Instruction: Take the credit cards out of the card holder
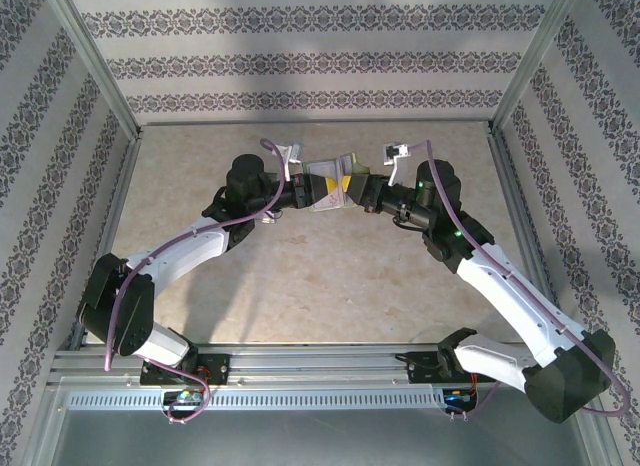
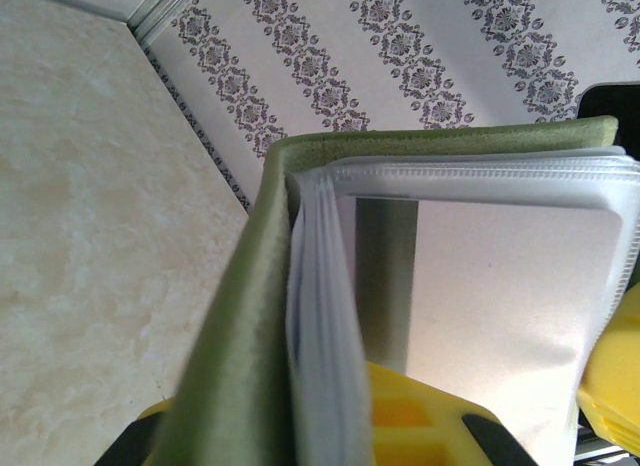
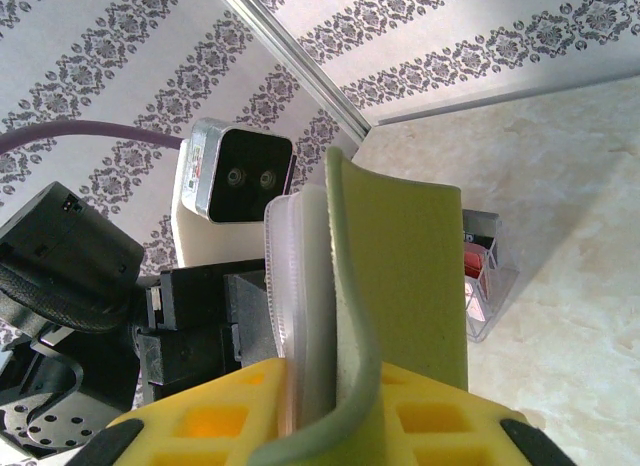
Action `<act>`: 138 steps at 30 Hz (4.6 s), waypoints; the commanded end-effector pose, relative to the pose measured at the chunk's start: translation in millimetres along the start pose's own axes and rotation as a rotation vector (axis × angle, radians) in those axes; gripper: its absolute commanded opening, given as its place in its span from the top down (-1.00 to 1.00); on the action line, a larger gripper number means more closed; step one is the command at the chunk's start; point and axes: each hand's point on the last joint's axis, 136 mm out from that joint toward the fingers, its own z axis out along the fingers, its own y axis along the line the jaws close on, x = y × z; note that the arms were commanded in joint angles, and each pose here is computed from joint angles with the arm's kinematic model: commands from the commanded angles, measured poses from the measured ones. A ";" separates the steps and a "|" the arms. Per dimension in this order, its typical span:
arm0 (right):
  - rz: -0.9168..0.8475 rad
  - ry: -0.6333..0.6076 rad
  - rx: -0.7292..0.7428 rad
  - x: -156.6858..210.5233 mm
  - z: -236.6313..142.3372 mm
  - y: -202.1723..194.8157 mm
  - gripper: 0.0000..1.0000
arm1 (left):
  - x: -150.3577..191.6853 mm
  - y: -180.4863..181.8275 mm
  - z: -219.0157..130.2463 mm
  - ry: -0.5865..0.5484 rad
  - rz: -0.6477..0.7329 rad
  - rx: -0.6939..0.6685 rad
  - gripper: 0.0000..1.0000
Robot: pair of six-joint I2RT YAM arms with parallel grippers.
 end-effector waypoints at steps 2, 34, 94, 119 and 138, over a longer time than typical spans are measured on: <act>-0.012 -0.030 -0.039 -6.7 -3.7 7.3 0.54 | 0.0 -13.3 4.3 0.001 0.024 0.067 0.75; -0.015 -0.047 -0.040 -8.6 -6.1 7.6 0.93 | 0.3 -16.5 7.1 0.013 0.018 0.099 0.62; -0.012 -0.036 -0.006 -4.8 0.3 2.9 0.62 | -24.0 -46.1 12.0 -0.050 -0.004 0.224 -0.47; -0.034 -0.016 -0.082 0.8 -7.8 18.8 0.41 | -25.6 -44.1 15.4 -0.062 -0.016 0.215 -0.39; -0.037 -0.044 -0.143 -2.9 -15.9 31.6 0.76 | -20.9 -39.5 15.1 -0.057 -0.026 0.208 -0.29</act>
